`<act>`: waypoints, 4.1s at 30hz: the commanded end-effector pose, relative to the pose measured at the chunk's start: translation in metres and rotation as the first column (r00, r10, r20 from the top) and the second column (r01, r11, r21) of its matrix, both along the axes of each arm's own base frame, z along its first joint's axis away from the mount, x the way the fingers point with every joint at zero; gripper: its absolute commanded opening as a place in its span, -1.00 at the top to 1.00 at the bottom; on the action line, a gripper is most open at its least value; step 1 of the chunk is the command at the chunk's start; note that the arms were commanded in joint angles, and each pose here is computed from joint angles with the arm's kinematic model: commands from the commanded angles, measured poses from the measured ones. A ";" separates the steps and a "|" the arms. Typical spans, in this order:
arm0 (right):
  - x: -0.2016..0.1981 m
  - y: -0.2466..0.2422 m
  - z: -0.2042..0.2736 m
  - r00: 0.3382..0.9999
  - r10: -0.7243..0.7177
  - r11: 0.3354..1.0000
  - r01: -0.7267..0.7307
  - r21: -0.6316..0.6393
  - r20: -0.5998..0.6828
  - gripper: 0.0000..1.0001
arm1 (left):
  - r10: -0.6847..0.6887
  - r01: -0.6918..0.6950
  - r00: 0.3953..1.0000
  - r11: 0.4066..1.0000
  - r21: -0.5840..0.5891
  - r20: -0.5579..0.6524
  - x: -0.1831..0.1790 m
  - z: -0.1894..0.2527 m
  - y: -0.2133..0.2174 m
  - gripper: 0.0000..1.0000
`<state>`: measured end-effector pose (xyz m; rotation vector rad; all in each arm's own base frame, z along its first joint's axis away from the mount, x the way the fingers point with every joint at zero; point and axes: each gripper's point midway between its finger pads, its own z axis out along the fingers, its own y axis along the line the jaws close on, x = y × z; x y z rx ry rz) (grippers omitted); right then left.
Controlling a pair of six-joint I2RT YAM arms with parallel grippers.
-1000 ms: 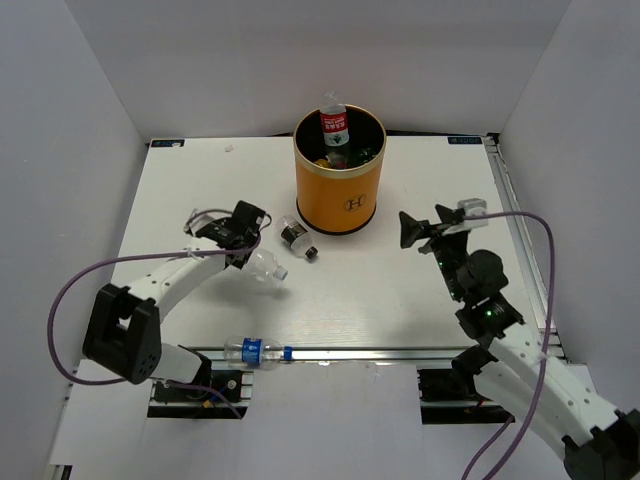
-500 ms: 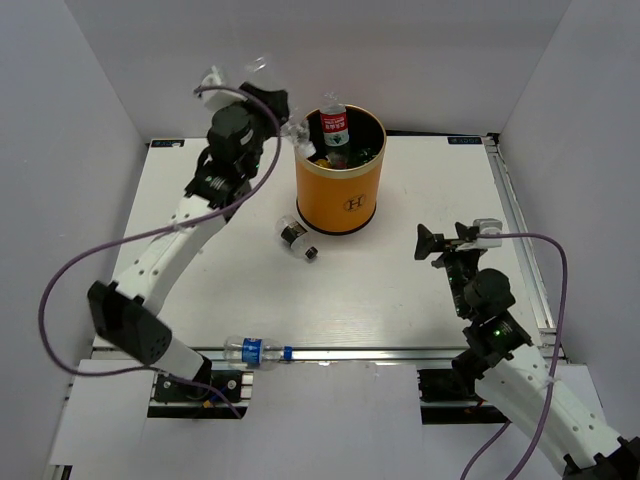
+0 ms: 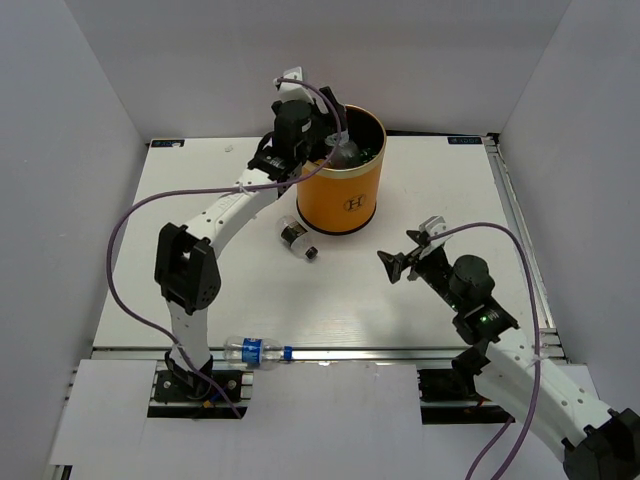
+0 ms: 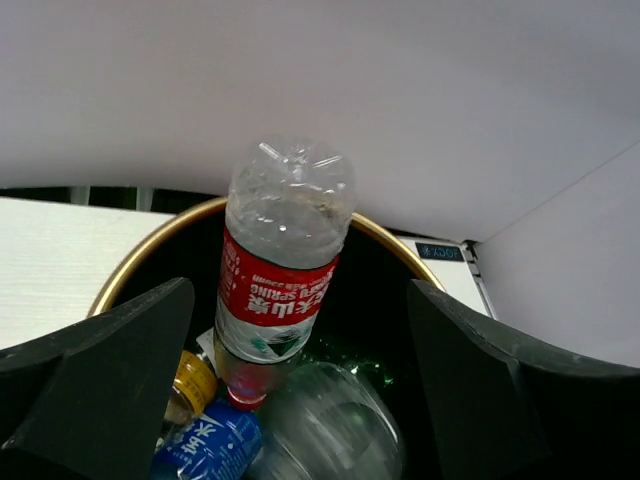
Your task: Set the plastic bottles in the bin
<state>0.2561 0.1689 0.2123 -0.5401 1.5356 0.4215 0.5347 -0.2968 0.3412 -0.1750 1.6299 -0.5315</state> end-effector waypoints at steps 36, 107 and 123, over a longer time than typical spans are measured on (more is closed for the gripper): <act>-0.221 0.330 -0.169 0.227 0.831 0.058 -0.943 -0.326 -0.508 -0.79 | 0.473 -0.507 0.805 0.862 -0.002 -0.358 -0.206 -0.109 0.274 -0.96; -0.006 -0.127 0.082 0.776 -0.629 0.732 0.566 0.379 0.056 -0.79 | -0.197 0.018 0.684 0.967 -0.253 -0.702 -0.135 -0.258 0.070 -0.85; -0.020 -0.139 0.087 0.765 -0.642 0.702 0.560 0.439 0.049 -0.79 | -0.056 -0.026 0.911 0.981 -0.195 -0.408 -0.137 -0.076 0.112 1.00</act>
